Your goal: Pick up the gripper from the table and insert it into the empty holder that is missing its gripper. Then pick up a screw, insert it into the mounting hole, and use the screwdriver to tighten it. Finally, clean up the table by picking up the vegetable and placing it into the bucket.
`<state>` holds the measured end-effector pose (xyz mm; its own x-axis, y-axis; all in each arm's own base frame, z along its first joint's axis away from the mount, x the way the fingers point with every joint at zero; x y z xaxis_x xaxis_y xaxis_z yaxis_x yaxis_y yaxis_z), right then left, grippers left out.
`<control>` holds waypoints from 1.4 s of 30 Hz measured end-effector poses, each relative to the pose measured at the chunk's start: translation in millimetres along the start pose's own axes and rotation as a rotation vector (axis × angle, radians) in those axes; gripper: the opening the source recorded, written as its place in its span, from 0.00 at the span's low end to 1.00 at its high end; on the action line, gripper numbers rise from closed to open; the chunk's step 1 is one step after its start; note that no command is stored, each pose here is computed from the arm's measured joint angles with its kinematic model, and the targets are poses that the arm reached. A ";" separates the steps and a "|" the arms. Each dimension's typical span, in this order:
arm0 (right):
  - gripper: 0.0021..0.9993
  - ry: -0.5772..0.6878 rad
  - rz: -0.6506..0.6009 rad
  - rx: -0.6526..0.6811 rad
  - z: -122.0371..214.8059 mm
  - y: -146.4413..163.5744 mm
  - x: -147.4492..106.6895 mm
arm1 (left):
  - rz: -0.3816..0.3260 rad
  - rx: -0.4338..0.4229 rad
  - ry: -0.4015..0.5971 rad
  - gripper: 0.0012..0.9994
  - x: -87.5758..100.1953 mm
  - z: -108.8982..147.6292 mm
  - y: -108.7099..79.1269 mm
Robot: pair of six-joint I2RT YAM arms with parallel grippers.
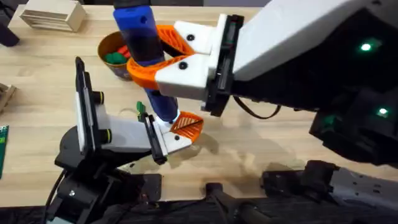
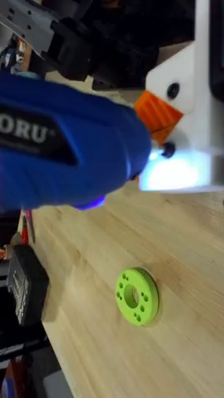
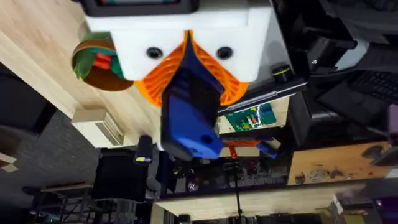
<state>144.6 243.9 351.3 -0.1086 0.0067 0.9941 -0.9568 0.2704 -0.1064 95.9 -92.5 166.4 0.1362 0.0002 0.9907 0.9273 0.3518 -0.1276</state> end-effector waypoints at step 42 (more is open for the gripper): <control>0.03 -0.150 0.066 -0.063 11.5 -15.7 21.9 | 0.000 0.000 0.000 0.01 0.0 0.0 0.0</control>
<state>154.1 228.7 374.5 -0.2146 -0.1159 0.9698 -0.9279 0.3341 -0.1654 95.9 -92.5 166.4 0.1360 0.0002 0.9907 0.9273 0.3521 -0.1274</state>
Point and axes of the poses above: each hand's point on the last joint's axis, 136 mm out from that joint toward the fingers, its own z axis back along the fingers, its own y axis along the line the jaws close on, x = y × z, the point moved 10 cm from there along z, back along the fingers, and after that the axes turned 3 degrees about z, right-handed, at the moved point
